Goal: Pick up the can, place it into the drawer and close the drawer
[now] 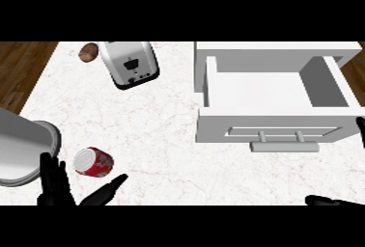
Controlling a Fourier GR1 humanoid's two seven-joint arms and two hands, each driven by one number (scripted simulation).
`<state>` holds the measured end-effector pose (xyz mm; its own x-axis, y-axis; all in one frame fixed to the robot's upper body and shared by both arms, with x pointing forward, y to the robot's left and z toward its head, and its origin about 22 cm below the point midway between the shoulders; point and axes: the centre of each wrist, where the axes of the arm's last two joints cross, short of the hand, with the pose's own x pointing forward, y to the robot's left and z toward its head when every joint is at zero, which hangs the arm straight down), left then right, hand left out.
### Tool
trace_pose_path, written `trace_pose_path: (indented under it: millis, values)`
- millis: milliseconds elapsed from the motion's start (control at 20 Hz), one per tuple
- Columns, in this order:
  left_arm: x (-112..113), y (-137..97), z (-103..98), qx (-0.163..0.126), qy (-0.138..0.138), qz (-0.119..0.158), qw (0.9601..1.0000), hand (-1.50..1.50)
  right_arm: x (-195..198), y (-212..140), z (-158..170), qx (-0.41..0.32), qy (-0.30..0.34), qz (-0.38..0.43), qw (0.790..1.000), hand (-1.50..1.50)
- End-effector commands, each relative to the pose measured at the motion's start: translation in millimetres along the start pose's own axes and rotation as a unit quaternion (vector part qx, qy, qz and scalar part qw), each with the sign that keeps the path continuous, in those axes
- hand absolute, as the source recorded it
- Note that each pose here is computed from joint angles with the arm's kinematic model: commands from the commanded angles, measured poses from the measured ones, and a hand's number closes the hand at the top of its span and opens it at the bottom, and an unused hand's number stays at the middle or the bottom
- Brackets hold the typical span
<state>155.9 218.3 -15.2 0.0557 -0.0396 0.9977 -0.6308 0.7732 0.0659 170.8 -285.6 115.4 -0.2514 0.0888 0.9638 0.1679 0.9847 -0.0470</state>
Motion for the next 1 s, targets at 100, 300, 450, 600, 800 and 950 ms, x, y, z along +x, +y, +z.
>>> trace_pose_path:
  millis: [100, 300, 450, 600, 800, 950]
  values:
    - [-7.9, -7.5, -11.0, 0.018, 0.020, 0.001, 0.9996, -1.50, 6.1, 3.8, -8.6, -0.003, -0.004, 0.012, 1.000, -1.50]
    - [-62.6, 14.3, -9.5, 0.026, 0.022, 0.005, 0.9994, -1.50, 11.4, -28.3, -10.5, -0.006, -0.005, 0.006, 1.000, -1.50]
    - [-71.3, 15.1, -21.7, 0.029, 0.028, 0.000, 0.9992, -1.50, 6.7, -11.4, 18.9, -0.004, -0.001, 0.004, 1.000, -1.50]
    - [-88.7, 9.3, -14.0, 0.025, 0.032, -0.003, 0.9992, -1.50, 11.6, -17.0, -5.2, -0.002, -0.006, 0.001, 1.000, -1.50]
    - [-90.4, 1.6, -23.7, 0.029, 0.037, 0.009, 0.9989, -1.50, 25.7, -15.4, 14.8, -0.002, -0.005, 0.009, 1.000, -1.50]
    - [-118.7, 7.0, -31.0, 0.033, 0.049, 0.007, 0.9982, -1.50, 20.2, -16.5, 12.6, -0.003, -0.006, 0.017, 1.000, -1.50]
